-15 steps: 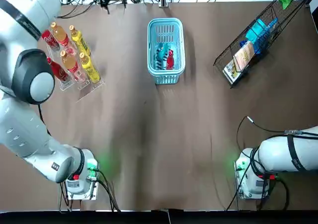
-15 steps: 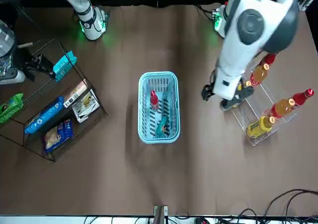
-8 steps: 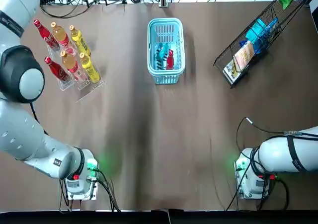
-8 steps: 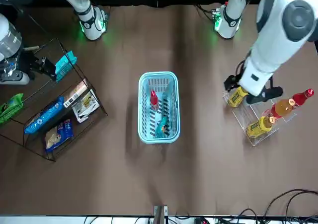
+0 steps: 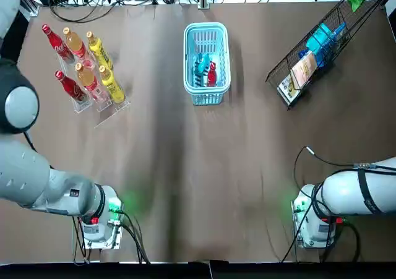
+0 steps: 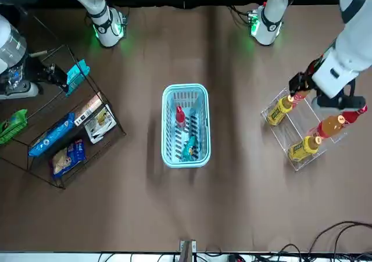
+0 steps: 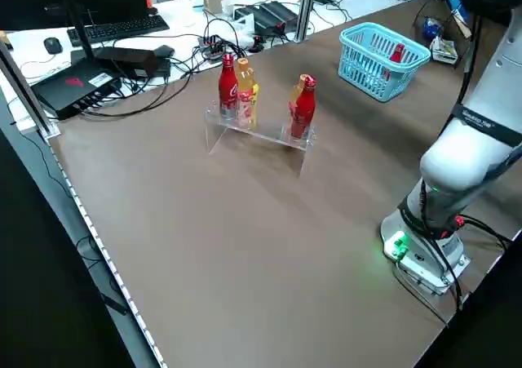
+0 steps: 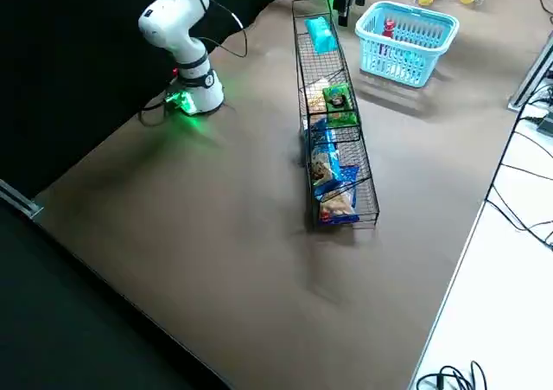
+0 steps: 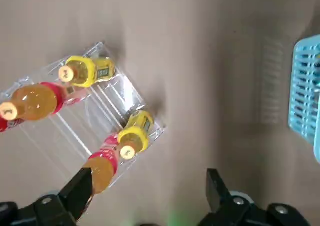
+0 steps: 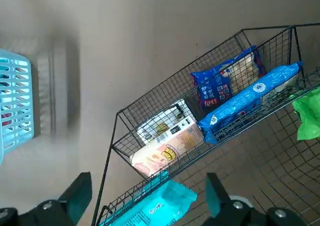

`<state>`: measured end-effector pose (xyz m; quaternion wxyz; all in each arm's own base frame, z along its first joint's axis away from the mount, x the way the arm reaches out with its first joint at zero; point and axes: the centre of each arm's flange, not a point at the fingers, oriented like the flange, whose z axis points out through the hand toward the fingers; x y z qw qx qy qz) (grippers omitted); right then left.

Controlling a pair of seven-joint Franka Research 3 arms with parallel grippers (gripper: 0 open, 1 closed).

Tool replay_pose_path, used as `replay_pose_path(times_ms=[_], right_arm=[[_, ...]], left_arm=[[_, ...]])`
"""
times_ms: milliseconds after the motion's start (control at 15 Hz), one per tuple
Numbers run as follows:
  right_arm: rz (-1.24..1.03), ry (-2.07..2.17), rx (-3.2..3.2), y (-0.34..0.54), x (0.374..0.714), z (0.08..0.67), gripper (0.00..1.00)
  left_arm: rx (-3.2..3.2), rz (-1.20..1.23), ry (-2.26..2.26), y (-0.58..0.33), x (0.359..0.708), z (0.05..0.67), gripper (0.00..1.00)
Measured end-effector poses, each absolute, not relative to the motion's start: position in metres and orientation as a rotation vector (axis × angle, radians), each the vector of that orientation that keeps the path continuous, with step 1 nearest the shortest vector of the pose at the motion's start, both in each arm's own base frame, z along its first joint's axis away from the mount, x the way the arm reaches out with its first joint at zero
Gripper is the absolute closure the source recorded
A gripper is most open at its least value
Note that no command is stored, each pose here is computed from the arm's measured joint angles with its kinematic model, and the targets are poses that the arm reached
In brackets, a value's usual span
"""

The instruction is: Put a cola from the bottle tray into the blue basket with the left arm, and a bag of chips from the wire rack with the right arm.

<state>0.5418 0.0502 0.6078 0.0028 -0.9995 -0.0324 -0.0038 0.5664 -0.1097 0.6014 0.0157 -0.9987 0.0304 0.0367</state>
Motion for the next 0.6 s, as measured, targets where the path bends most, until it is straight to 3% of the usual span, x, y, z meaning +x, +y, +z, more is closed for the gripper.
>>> replay_pose_path(times_ms=[267, 600], right_arm=[[-0.018, -0.096, -3.129, 0.049, 0.542, 0.609, 0.00], [-0.065, -0.091, -3.128, 0.046, 0.545, 0.623, 0.00]], left_arm=[[-3.072, 0.125, 0.149, -0.077, 0.546, 0.606, 0.00], [-3.062, 0.113, 0.177, -0.078, 0.545, 0.606, 0.00]])
